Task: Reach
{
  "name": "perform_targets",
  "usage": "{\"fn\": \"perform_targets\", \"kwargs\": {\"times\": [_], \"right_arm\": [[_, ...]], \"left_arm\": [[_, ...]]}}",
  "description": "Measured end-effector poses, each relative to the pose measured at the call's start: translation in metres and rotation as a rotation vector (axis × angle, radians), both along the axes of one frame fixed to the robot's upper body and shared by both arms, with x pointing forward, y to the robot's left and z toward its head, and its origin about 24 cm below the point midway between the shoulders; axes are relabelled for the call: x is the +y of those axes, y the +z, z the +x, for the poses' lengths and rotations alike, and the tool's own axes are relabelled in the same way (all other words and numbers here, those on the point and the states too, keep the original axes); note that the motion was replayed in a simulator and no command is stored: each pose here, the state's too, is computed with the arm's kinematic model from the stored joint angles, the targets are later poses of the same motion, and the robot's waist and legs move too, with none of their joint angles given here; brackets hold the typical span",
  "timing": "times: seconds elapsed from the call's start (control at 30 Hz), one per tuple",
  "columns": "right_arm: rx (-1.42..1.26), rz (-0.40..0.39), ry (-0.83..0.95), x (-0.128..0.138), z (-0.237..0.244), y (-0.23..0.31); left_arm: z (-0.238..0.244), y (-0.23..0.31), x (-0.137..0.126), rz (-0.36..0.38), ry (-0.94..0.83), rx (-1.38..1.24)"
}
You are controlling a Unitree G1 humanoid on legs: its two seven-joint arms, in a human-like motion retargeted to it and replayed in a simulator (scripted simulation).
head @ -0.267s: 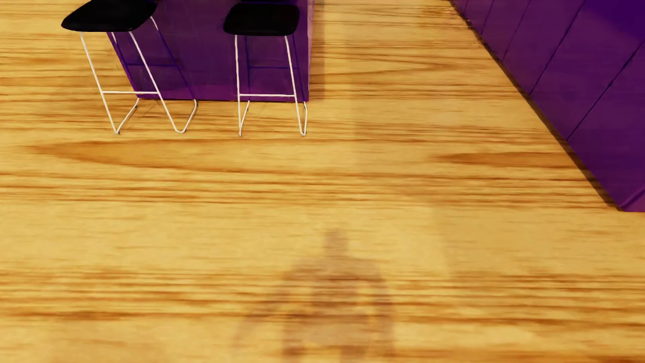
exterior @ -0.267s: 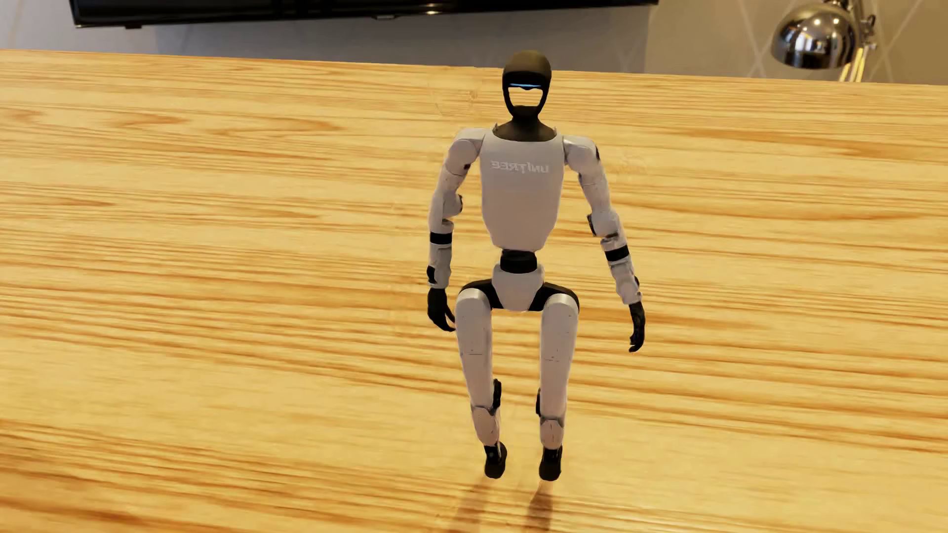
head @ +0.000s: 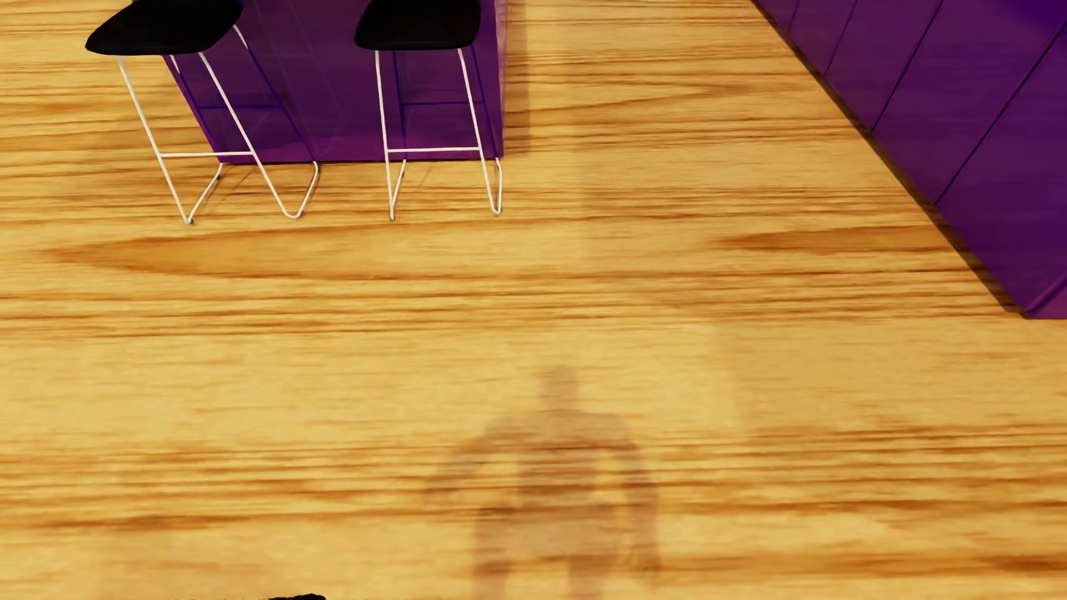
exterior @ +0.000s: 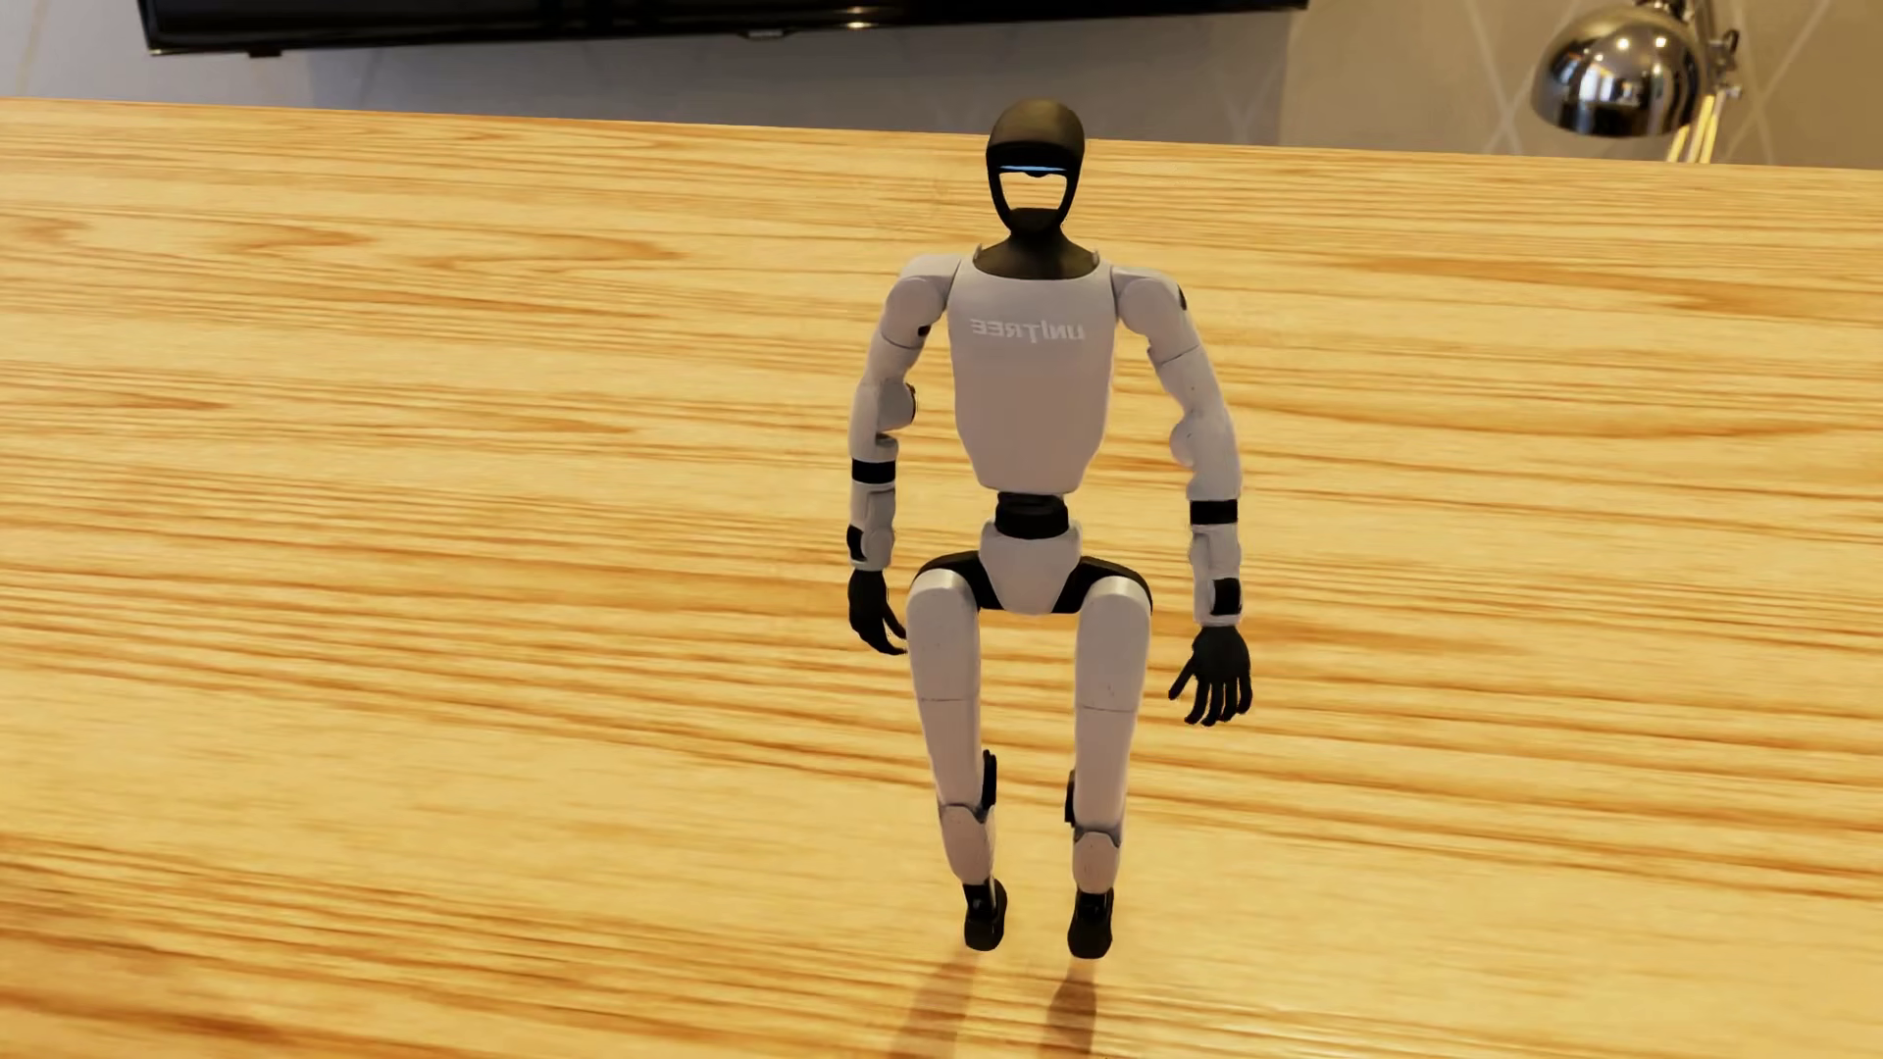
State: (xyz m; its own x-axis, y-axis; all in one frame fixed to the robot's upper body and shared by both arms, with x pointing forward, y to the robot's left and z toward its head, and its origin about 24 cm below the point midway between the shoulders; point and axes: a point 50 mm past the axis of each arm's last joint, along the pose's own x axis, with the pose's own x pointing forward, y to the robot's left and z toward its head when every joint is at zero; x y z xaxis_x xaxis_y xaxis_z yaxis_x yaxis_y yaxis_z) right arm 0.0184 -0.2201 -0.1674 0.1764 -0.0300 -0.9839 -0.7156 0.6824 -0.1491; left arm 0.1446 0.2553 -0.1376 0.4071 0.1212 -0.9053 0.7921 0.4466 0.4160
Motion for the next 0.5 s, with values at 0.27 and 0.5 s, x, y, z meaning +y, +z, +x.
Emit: {"fn": "perform_targets", "kwargs": {"times": [0.27, 0.5], "right_arm": [[-0.062, -0.096, 0.090, -0.037, 0.032, 0.012], [-0.054, -0.178, 0.108, -0.067, 0.034, 0.022]], "left_arm": [[0.213, 0.289, 0.105, 0.384, 0.125, -0.831], [0.188, 0.469, 0.143, 0.460, 0.415, -1.264]]}}
